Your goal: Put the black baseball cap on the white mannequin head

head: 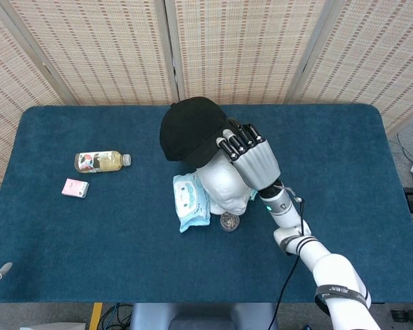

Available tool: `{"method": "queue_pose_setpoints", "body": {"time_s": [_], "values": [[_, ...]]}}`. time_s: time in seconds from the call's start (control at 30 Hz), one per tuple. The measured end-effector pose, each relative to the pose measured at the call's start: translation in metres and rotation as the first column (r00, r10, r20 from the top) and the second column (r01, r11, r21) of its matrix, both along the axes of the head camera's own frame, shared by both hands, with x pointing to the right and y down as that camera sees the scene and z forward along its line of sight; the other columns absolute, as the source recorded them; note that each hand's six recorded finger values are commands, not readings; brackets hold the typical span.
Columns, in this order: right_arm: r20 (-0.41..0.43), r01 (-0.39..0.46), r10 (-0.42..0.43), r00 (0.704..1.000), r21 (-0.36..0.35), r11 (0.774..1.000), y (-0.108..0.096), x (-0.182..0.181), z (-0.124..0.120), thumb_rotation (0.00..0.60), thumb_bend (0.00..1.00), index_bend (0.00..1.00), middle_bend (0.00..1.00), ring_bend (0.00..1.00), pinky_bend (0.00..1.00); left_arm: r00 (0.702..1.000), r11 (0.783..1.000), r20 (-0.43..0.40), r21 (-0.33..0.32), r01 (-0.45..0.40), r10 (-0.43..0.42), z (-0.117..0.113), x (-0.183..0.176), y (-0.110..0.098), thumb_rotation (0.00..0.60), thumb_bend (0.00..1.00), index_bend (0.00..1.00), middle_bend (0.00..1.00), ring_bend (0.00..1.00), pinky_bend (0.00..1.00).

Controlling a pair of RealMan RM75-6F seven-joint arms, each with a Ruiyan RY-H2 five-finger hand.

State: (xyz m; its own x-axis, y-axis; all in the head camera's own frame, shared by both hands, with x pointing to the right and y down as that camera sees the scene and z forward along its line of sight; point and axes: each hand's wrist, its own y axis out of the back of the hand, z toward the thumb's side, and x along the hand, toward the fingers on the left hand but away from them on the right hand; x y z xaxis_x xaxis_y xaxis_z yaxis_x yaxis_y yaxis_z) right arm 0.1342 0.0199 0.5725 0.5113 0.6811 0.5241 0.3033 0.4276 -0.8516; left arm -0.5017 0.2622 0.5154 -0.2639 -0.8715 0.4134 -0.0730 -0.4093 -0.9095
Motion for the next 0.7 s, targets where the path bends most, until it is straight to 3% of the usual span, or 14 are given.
{"method": "queue_pose_setpoints", "body": {"time_s": [0.27,0.7], "values": [[0.057,0.006,-0.006,0.998,0.003,1.000,0.023,0.027,-0.009,0.600,0.48,0.79,0.57,0.32,0.48,1.000,1.000,-0.004,-0.016,-0.002,0.002,0.005,0.002,0.002,0.600,0.05,0.15,0.42,0.38,0.55],[0.057,0.029,-0.028,0.998,-0.022,0.999,0.052,0.065,-0.006,0.600,0.48,0.79,0.57,0.32,0.48,1.000,1.000,-0.001,-0.025,-0.001,0.000,0.008,0.002,0.002,0.600,0.05,0.15,0.42,0.38,0.55]]}}
